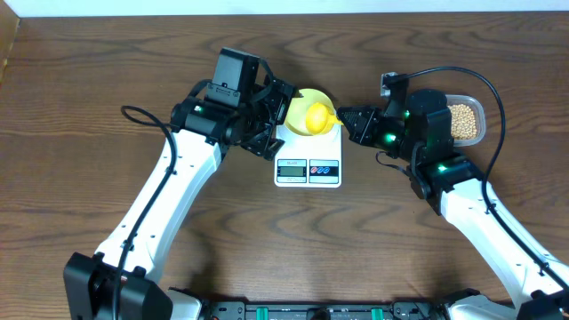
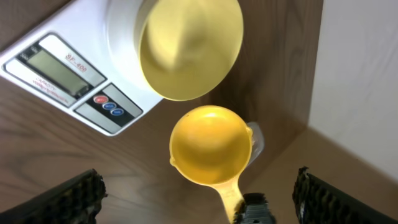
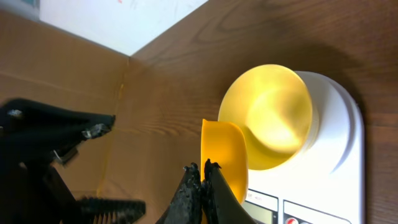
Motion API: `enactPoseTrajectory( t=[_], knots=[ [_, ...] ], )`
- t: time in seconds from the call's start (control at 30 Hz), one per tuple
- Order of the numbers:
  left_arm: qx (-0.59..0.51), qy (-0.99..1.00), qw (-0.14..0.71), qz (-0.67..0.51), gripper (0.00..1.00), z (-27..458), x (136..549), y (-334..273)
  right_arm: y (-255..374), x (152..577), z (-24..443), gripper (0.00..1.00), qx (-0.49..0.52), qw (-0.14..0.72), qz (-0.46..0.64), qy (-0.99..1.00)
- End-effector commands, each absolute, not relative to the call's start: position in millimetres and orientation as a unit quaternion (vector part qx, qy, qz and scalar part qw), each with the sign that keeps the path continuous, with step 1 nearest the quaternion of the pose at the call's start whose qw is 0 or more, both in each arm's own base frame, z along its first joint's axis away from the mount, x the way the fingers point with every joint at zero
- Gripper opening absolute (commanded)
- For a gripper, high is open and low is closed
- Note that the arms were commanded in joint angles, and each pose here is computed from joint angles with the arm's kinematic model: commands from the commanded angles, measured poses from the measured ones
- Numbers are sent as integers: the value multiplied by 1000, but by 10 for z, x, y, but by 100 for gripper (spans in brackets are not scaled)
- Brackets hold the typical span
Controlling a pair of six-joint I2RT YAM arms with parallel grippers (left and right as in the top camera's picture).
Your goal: Scoop item into bowl and weigh 50g on scale
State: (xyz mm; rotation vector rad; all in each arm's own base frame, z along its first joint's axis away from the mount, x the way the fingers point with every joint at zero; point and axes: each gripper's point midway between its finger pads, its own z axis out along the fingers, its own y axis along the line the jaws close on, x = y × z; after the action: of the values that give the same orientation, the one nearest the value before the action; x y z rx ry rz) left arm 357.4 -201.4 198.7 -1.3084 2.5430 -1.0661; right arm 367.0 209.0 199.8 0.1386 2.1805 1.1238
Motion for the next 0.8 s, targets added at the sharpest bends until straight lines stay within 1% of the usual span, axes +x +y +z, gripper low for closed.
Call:
enactPoseTrajectory(
  t=[0.0,0.13,0.27,0.47,0.77],
  knots=[
    [-324,877,86,-345,99,2023,3562,-2008,2075,3620,2262,2,4,372,423,826],
    [-246,903,114,-334,99,2014,3552,-2005,1998,3557,2365,2,-14,379,391,838],
    [-205,913,129,-328,99,2015,3553,-2005,1886,3505,2456,2,-26,381,347,857],
    [-200,914,131,-328,99,2015,3554,-2005,1604,3468,2538,2,-11,380,261,887],
    [-198,915,130,-326,99,2007,3543,-2001,840,3343,2533,1,78,356,106,925]
  ],
)
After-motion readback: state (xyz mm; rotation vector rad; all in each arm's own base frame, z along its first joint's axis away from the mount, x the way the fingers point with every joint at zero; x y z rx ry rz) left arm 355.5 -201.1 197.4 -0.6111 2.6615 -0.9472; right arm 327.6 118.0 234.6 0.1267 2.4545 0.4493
